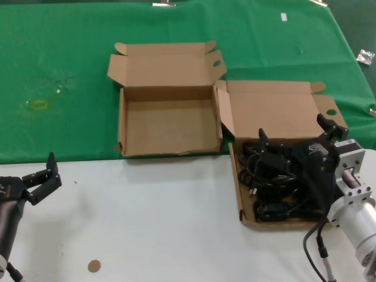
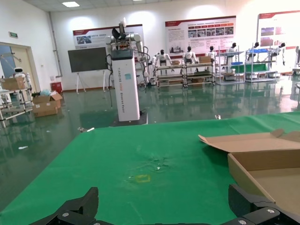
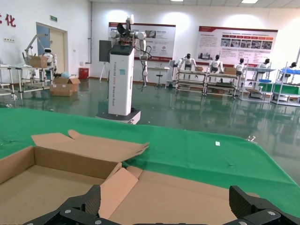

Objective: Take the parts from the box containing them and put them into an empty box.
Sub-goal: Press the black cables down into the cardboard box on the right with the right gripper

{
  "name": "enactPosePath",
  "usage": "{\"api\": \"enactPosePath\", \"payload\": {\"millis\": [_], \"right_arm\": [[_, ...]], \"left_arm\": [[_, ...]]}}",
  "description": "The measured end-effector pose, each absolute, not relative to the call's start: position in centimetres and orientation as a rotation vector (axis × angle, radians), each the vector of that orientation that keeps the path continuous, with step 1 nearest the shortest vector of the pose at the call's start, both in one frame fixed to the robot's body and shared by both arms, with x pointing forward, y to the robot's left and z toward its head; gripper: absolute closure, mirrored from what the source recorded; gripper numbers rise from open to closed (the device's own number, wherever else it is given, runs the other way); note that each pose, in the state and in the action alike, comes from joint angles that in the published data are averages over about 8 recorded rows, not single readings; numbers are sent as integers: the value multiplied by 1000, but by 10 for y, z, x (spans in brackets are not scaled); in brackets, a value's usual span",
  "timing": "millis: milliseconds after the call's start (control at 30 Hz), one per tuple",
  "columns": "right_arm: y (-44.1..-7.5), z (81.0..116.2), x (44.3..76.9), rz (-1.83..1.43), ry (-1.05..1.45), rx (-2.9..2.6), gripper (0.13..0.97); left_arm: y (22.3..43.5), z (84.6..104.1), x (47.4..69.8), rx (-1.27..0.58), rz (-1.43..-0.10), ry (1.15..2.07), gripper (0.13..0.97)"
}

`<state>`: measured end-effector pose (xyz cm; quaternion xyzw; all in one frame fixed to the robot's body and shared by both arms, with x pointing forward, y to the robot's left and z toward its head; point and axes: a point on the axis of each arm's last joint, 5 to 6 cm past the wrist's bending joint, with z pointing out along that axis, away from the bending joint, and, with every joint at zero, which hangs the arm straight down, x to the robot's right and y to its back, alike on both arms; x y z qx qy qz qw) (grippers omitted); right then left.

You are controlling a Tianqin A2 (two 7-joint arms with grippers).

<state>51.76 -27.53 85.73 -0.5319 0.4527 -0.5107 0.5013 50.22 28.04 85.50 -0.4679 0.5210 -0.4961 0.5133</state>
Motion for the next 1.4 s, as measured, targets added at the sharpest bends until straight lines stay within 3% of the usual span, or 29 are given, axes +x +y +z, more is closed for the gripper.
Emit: {"api": "enactPosePath", "payload": {"millis": [1400], "right_arm": [[-275, 857, 518, -1234, 1094, -1286, 130]], "left_arm": [[280, 855, 502, -1125, -1193, 1253, 132]]}}
